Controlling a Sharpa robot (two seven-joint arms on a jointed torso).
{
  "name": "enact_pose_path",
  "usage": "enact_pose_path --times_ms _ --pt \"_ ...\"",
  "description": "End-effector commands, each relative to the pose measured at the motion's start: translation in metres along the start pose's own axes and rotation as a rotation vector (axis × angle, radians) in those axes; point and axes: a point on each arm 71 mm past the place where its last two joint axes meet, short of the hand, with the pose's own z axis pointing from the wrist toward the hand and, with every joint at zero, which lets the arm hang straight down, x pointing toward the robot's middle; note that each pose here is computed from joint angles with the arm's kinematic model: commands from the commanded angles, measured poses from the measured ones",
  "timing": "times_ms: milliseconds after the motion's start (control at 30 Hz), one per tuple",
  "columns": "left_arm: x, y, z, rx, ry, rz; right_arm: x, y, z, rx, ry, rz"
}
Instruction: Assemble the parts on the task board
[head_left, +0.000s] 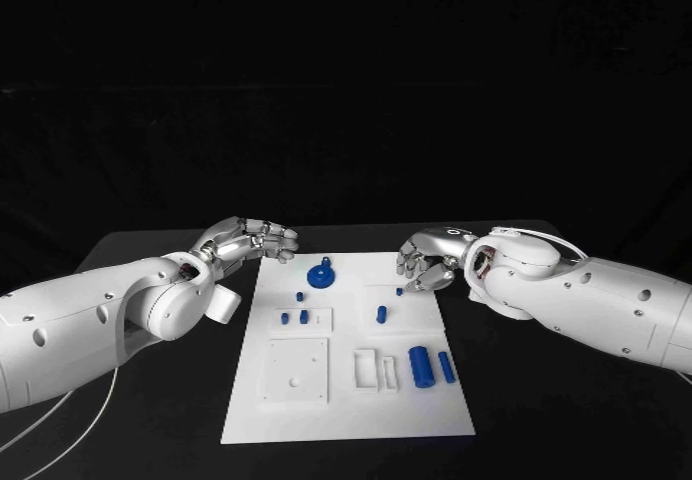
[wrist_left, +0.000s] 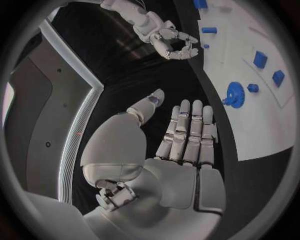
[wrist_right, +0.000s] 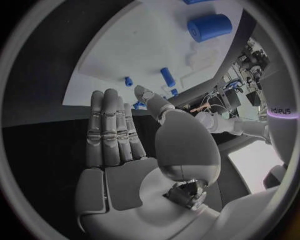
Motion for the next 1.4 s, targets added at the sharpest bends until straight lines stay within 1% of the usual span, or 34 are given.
enact_pose_path --times_ms 33,367,700,833,1133,1333,1400 --pt "-0.0009 -0.0041 -0.0003 0.045 -0.026 -0.032 0.001 0.002 0.000 0.026 -0.035 -0.101" --pt "-0.0004 -0.0041 -0.0012 0.043 -0.020 -0.032 0.012 0.011 0.002 0.003 -0.001 -0.110" --pt "0.0008 -0.0043 -0.0012 0.044 -0.014 -0.034 0.020 0.014 0.008 -0.004 -0.003 -0.105" --pt "0.0011 -0.0042 -0.0011 0.042 -0.012 -0.035 0.024 0.015 0.011 -0.007 0.010 -0.109" --pt "0.0014 -0.0035 -0.0014 0.031 -0.007 -0.036 0.038 0.016 0.013 -0.003 0.046 -0.109" --pt "0.0007 -0.0031 -0.0018 0.027 -0.006 -0.037 0.043 0.017 0.013 -0.007 0.062 -0.118" --pt "0.0016 -0.0028 -0.0019 0.023 0.002 -0.043 0.044 0.018 0.013 -0.012 0.060 -0.143"
